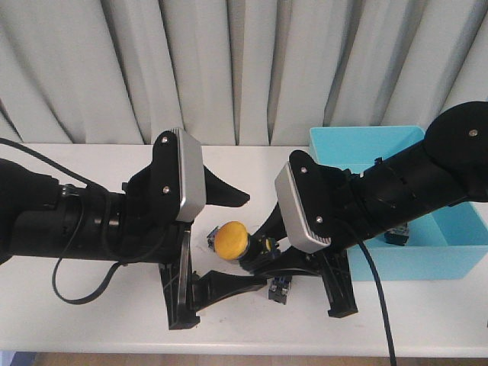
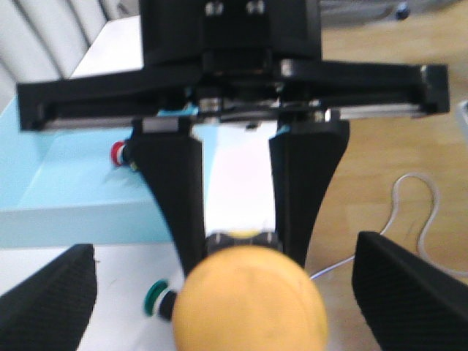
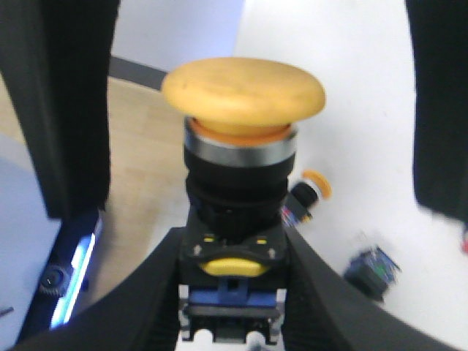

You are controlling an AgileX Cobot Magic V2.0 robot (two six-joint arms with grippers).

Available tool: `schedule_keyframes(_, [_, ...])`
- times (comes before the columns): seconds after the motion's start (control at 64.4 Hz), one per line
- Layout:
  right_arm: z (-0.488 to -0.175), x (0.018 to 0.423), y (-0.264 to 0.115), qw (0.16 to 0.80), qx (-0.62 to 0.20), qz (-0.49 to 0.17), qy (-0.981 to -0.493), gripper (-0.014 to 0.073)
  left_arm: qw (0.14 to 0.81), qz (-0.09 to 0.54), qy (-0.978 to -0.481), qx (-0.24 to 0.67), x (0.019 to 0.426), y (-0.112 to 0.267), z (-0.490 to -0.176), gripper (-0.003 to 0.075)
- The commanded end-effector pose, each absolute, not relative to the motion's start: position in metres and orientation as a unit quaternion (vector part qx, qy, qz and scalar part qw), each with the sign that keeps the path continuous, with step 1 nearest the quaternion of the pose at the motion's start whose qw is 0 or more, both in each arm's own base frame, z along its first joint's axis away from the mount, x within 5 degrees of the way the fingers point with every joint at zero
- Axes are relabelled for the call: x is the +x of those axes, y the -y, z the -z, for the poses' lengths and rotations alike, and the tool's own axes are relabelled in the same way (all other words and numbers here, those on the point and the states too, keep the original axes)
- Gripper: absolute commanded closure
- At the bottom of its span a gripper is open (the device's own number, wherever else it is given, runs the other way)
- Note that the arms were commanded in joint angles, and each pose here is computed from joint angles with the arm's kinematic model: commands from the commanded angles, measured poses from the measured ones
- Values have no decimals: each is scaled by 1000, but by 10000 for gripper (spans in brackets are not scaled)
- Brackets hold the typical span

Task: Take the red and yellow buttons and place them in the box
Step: 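Carry the yellow button with the right gripper and release it into the blue box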

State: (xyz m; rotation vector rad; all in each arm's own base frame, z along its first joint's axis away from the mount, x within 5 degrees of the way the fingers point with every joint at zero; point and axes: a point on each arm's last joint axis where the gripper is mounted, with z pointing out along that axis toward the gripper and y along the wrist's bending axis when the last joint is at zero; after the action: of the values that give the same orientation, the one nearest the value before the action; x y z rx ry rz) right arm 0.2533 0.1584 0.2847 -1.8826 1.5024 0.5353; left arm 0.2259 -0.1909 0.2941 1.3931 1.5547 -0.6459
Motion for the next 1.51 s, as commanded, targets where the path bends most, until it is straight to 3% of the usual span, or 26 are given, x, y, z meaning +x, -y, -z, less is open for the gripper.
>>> schedule_keyframes(0.0, [-303, 260, -153, 365, -699, -149, -597, 463, 488, 251, -639, 539, 228, 189, -310, 12])
schedule_keyframes(0.202, [-310, 283, -132, 397, -571, -25, -718, 463, 504, 185, -681, 498, 241, 181, -307, 58])
schedule_keyframes(0.388, [-306, 315, -81, 417, -299, -28, -858, 459, 524, 149, -705, 454, 251, 175, -308, 107])
schedule_keyframes(0.575, [-270, 340, -18, 359, -111, -44, -926, 459, 527, 143, -707, 449, 252, 174, -308, 153])
schedule_keyframes(0.761, [-234, 365, -6, 276, -98, -59, -954, 456, 527, 143, -707, 449, 252, 174, -308, 174])
schedule_keyframes(1.04, [-202, 414, -8, 201, -98, -83, -971, 448, 527, 143, -707, 449, 252, 174, -308, 176])
schedule_keyframes(1.32, [-169, 436, -5, 175, -98, -75, -977, 433, 525, 147, -707, 450, 252, 174, -308, 176])
schedule_keyframes(1.491, [-162, 436, -5, 162, -98, -77, -979, 355, 525, 147, -707, 450, 252, 174, -308, 176])
